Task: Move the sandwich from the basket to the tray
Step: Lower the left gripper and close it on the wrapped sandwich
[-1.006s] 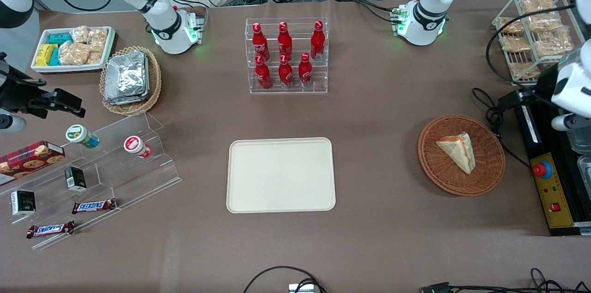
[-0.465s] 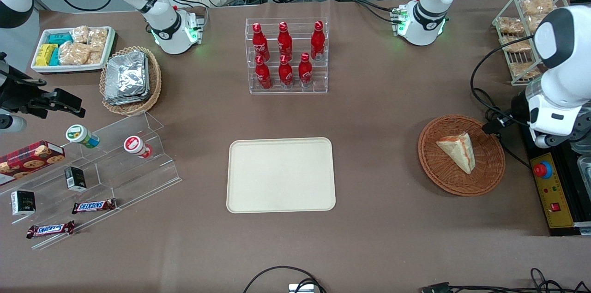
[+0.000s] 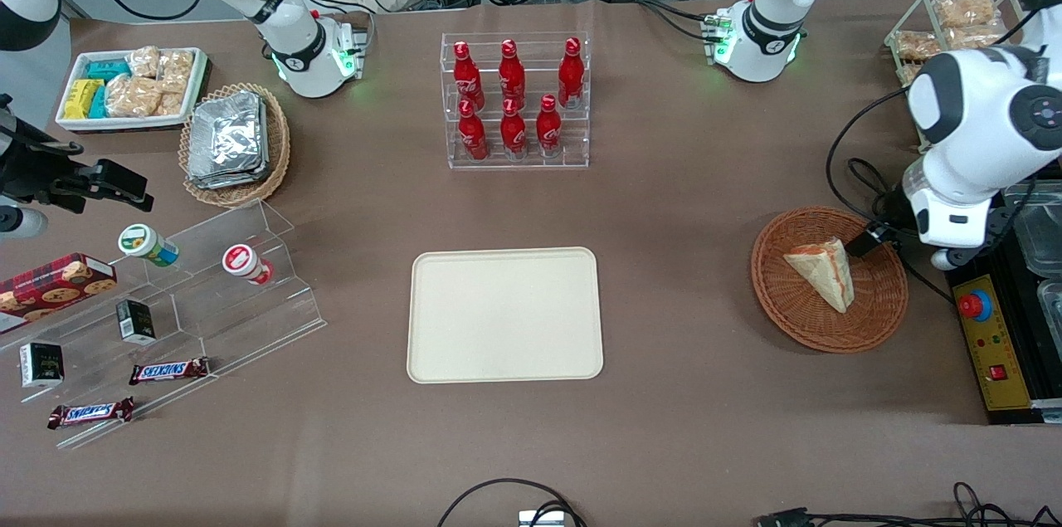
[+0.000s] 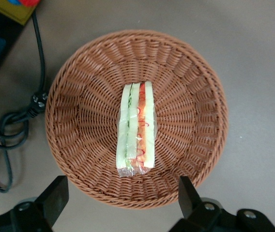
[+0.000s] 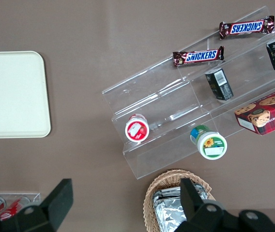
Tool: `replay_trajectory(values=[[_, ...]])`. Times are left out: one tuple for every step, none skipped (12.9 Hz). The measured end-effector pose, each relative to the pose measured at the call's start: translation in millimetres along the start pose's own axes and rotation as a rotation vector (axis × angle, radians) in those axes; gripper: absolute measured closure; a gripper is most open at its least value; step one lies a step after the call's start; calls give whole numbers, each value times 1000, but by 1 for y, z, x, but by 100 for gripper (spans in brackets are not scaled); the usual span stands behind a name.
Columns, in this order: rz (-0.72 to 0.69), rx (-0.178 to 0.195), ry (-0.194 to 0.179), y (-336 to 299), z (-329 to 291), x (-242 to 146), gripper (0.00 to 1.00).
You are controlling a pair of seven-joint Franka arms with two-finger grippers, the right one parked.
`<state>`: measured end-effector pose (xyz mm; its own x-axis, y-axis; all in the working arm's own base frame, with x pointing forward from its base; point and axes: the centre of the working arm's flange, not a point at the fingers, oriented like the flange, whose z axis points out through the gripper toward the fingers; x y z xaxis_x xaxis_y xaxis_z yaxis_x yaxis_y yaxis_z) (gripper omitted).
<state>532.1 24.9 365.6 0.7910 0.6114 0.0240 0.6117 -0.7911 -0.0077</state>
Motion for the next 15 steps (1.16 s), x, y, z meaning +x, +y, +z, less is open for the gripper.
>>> replay_trajectory(values=[[-13,-4,5,-1,10,-2,0],[-20,-12,15,-2,20,-4,0],[-22,-20,25,-3,30,-6,0],[-25,-26,33,-4,40,-9,0],[-28,-31,39,-6,50,-11,0],[-32,-33,41,-7,58,-13,0],[-34,-36,44,-7,65,-14,0],[-37,-38,48,-8,70,-15,0],[-39,-41,51,-8,75,-15,0],[-40,-43,54,-8,80,-15,0],[-41,-44,55,-7,84,-15,0],[-43,-47,58,-7,88,-15,0],[-48,-50,62,-6,92,-15,0],[-51,-52,65,-6,96,-14,0],[-52,-54,68,-6,100,-14,0]])
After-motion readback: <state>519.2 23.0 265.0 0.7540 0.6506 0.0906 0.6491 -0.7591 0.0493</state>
